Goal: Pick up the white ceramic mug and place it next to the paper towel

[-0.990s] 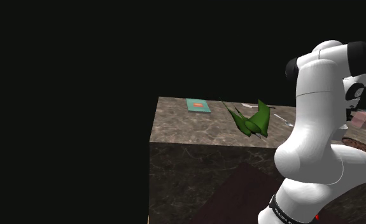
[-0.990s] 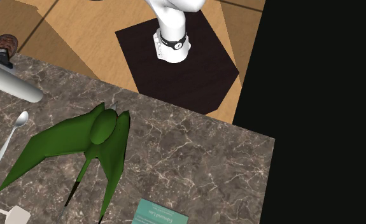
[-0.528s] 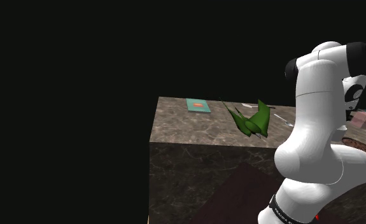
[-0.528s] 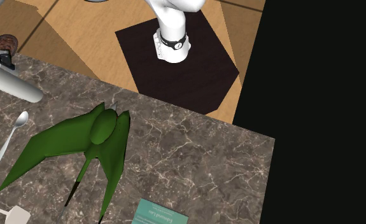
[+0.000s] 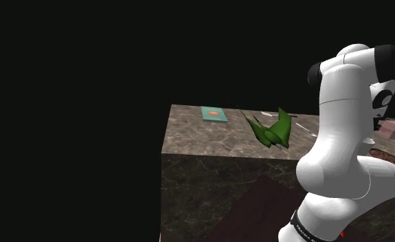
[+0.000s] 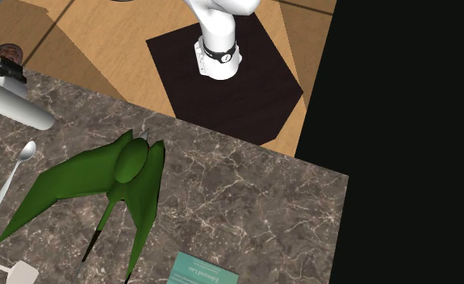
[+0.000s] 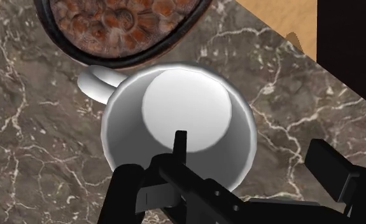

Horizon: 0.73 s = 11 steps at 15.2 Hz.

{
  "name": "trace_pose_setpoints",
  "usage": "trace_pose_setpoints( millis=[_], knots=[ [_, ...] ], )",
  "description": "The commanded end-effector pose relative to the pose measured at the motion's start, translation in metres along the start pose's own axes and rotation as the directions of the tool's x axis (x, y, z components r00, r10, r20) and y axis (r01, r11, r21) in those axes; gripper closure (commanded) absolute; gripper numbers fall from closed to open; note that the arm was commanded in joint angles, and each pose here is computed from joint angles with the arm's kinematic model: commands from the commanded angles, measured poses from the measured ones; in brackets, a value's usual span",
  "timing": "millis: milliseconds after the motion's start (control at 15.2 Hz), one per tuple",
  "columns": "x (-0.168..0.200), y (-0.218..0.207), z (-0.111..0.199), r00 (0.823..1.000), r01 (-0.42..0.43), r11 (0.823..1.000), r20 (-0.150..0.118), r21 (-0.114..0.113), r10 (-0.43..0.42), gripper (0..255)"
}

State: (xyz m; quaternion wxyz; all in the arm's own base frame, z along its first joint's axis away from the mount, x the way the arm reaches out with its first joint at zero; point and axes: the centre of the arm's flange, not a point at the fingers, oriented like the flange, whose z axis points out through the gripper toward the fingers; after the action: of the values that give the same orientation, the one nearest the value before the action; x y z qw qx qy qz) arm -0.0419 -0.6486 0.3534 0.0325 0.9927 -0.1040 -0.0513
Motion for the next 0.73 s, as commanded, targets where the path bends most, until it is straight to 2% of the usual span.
trace_pose_setpoints(
  millis=[0, 132, 660],
  knots=[
    [0.000, -0.001, -0.020, 1.000, 0.000, 1.000, 0.000, 0.000, 0.000, 0],
    [0.000, -0.001, -0.044, 1.000, 0.000, 1.000, 0.000, 0.000, 0.000, 0],
    [0.000, -0.001, -0.044, 1.000, 0.000, 1.000, 0.000, 0.000, 0.000, 0]
  ],
)
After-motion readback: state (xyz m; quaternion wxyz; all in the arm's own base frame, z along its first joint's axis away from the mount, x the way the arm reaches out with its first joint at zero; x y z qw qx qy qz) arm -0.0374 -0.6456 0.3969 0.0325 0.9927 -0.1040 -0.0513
